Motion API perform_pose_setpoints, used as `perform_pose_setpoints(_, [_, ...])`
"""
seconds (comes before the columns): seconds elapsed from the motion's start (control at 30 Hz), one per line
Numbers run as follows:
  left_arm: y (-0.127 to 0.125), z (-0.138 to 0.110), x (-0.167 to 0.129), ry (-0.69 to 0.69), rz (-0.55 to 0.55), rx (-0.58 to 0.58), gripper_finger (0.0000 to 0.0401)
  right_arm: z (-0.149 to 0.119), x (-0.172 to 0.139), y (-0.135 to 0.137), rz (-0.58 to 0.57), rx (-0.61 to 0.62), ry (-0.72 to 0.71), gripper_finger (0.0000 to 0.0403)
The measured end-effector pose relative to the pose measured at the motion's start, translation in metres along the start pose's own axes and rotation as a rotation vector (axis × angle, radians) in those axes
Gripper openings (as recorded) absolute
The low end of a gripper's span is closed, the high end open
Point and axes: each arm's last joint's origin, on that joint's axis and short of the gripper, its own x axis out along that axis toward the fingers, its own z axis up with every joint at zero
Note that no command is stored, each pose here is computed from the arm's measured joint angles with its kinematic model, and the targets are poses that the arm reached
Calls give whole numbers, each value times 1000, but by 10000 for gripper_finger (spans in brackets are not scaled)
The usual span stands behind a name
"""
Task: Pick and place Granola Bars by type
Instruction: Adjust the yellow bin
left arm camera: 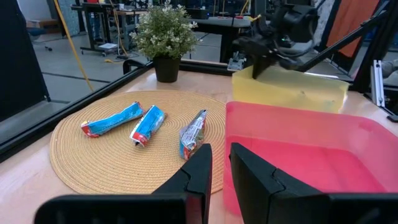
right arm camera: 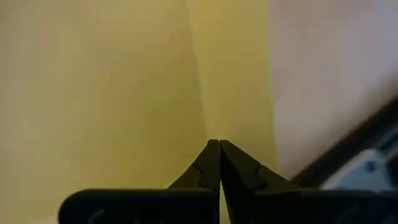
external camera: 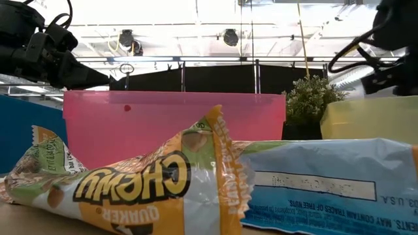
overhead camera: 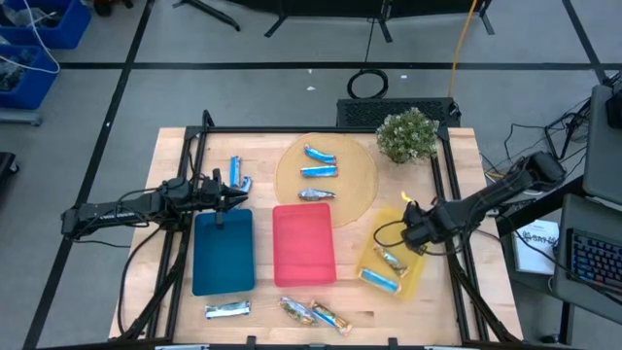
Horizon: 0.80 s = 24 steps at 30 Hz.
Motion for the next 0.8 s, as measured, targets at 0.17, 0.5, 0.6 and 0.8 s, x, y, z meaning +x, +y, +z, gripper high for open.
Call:
perform_pose_setpoints(0.17, [0,0,0,0,0,0,63,11,2,-9,-67,23,-63,0])
perform_pose_setpoints(0.5, [0,0,0,0,0,0,63,42,6,-13,-81,8,-256,0])
perform_pose_setpoints(0.6, [0,0,0,0,0,0,63,53,5,-9,-21,-13,-326,0])
perform_pose_setpoints(0.8, [0,0,0,0,0,0,63,67,1,-1,127,-41,-410,0])
